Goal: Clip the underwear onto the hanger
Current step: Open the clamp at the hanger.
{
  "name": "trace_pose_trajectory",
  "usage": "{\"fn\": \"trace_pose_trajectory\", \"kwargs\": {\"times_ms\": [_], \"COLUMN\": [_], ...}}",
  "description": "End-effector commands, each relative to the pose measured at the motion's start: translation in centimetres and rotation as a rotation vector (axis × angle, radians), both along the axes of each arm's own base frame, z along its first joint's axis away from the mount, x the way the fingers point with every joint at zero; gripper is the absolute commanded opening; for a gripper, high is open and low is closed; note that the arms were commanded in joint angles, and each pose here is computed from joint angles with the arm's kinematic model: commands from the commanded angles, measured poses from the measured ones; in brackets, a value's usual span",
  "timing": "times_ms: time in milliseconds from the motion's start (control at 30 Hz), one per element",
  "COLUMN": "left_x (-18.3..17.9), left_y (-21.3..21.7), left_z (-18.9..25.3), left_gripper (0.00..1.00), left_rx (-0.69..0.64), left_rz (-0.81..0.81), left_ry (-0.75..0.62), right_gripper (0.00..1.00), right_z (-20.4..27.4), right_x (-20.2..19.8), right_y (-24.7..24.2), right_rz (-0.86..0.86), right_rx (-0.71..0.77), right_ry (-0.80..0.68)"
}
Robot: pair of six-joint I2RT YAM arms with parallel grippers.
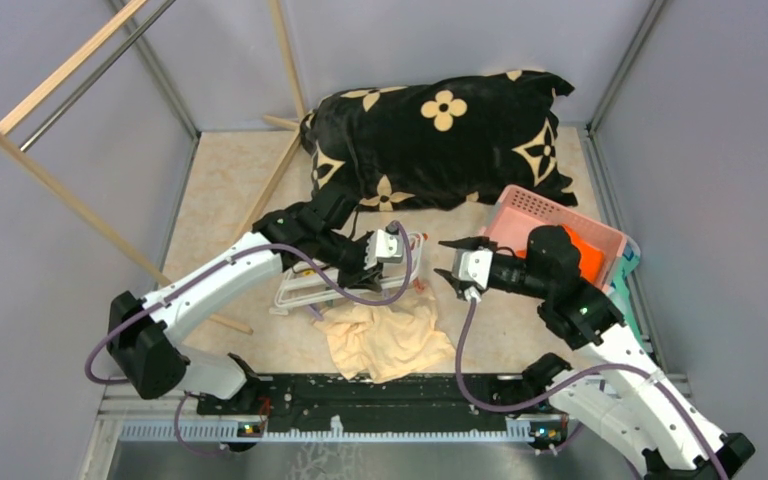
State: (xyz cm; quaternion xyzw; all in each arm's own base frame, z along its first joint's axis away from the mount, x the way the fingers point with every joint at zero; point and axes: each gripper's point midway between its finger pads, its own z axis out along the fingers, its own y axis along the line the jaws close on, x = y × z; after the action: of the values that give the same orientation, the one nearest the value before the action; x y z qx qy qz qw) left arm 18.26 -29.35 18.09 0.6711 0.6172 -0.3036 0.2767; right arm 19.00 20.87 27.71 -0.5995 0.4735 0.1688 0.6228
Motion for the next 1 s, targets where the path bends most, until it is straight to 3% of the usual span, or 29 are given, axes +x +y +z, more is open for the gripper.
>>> {"fn": "trace_pose_trajectory", "kwargs": {"times_ms": [0, 133, 167, 333, 500, 633, 967], "left_x": [-0.3, 0.0, 0.0, 0.3, 0.4, 0.6, 0.8], "left_y": [-0.9, -0.7, -0.7, -0.6, -0.6, -0.6, -0.5], "left_z": [2.2, 1.9, 2.0, 2.0, 1.9, 1.8, 0.8], "left_gripper": [0.0, 0.0, 0.0, 0.0, 0.0, 0.0, 0.0], "left_rx": [-0.099, -0.088, -0.09, -0.087, -0.09, -0.089, -0.069], "left_rz": [-0.057, -0.041, -0.041, -0.029, -0.024, -0.02, -0.029], "left_ry": [-0.058, -0.068, -0.07, -0.086, -0.099, -0.102, -0.111], "right_gripper": [0.48, 0.36, 0.36, 0.42, 0.42, 0.47, 0.47], "right_z": [-0.8, 4.8, 5.5, 2.3, 0.0, -2.3, -4.7], "right_x": [-2.2, 2.9, 3.6, 6.0, 6.4, 6.8, 6.9], "right_y": [0.6, -1.2, -1.7, -2.6, -0.8, -0.1, 1.9], "right_rz": [0.136, -0.283, -0.372, -0.752, -0.747, -0.799, -0.774], "right_rx": [-0.063, 0.428, 0.556, 0.796, 1.132, 1.142, 1.113], "right_ry": [0.028, 0.233, 0.368, 0.947, 1.311, 1.423, 1.55]}}
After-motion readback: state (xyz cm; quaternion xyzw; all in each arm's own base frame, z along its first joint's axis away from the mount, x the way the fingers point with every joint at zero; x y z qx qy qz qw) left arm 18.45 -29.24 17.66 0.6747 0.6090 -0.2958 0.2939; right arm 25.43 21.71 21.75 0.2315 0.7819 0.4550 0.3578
